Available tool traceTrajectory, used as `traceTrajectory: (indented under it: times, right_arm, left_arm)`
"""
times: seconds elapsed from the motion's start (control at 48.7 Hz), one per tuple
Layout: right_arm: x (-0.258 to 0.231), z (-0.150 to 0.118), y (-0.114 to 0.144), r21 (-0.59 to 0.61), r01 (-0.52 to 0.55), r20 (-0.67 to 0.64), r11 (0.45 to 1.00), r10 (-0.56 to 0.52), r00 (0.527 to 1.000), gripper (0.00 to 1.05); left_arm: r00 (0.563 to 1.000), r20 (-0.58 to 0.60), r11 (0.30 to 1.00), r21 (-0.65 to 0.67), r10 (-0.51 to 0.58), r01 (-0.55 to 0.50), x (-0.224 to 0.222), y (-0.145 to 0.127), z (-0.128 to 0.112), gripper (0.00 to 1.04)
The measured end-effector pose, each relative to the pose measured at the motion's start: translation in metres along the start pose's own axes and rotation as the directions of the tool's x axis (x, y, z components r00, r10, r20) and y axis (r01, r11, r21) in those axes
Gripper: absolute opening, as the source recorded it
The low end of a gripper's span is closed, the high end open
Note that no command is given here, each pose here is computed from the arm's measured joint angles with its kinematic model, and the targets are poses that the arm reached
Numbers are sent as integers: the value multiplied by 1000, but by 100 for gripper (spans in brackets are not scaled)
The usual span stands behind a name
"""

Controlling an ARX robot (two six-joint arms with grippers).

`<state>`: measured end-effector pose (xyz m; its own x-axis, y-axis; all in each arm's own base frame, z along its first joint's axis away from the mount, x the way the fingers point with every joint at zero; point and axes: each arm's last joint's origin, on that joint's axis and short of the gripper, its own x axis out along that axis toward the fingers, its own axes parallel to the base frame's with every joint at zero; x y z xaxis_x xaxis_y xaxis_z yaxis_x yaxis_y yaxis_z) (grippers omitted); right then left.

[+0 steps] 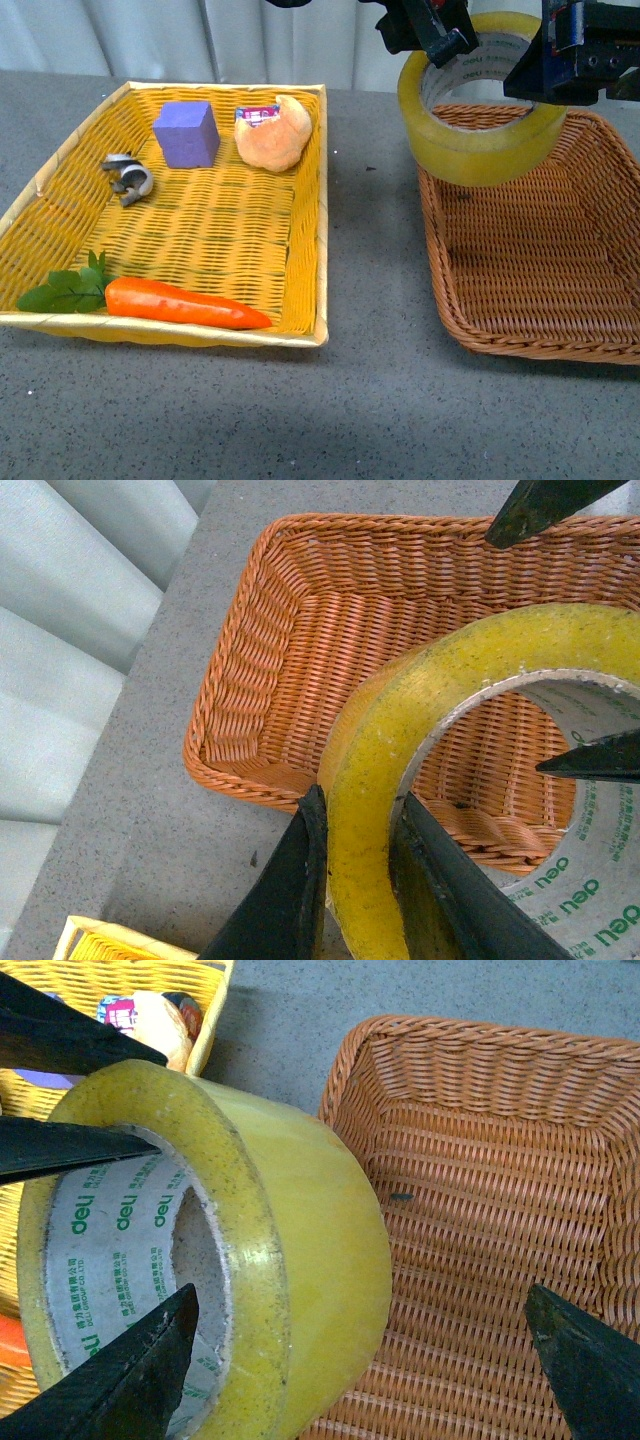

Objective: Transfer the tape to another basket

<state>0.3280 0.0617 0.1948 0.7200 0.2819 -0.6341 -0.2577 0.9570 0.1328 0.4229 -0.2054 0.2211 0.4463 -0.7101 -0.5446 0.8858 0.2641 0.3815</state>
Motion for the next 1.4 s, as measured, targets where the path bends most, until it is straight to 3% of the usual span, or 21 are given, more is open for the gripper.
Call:
traceTrajectory:
  times: [0.513, 0.616, 0.698, 0.883, 0.986, 1.109, 1.191, 1.273, 1.397]
  right_arm:
    - [2, -1, 2, 63, -9, -14, 998, 10, 1000, 29]
    - [4, -2, 0, 85, 23, -28, 996, -20, 999, 18]
    - [6, -2, -3, 90, 34, -36, 995, -31, 999, 16]
    - [17, 1, -20, 95, 88, -49, 992, -84, 995, 15]
    - [30, -7, -36, 94, 129, -96, 987, -120, 988, 15]
    - [44, -11, -53, 94, 160, -129, 983, -148, 981, 15]
    - [54, -16, -64, 90, 183, -142, 979, -169, 975, 15]
    - [64, -23, -71, 89, 190, -164, 978, -174, 971, 15]
    - [79, -34, -76, 65, 209, -201, 976, -193, 960, 15]
  left_arm:
    - [1000, 3, 1000, -7, -6, 6, 1, -1, 1, 15]
    - [986, -128, 994, -8, 108, -110, 6, -8, 10, 14]
    - [983, -136, 992, -17, 125, -129, 7, -12, 17, 15]
    - [977, -71, 976, -79, 199, -205, -4, 0, 26, 53]
    - [953, -32, 946, -116, 300, -302, -27, 14, 32, 75]
    - [885, -62, 870, -160, 462, -465, -47, 25, 20, 99]
    - [799, -134, 774, -199, 586, -601, -52, 29, 0, 98]
    - [685, -227, 627, -281, 692, -727, -65, 38, -28, 98]
    - [552, -329, 430, -375, 766, -821, -91, 46, -58, 98]
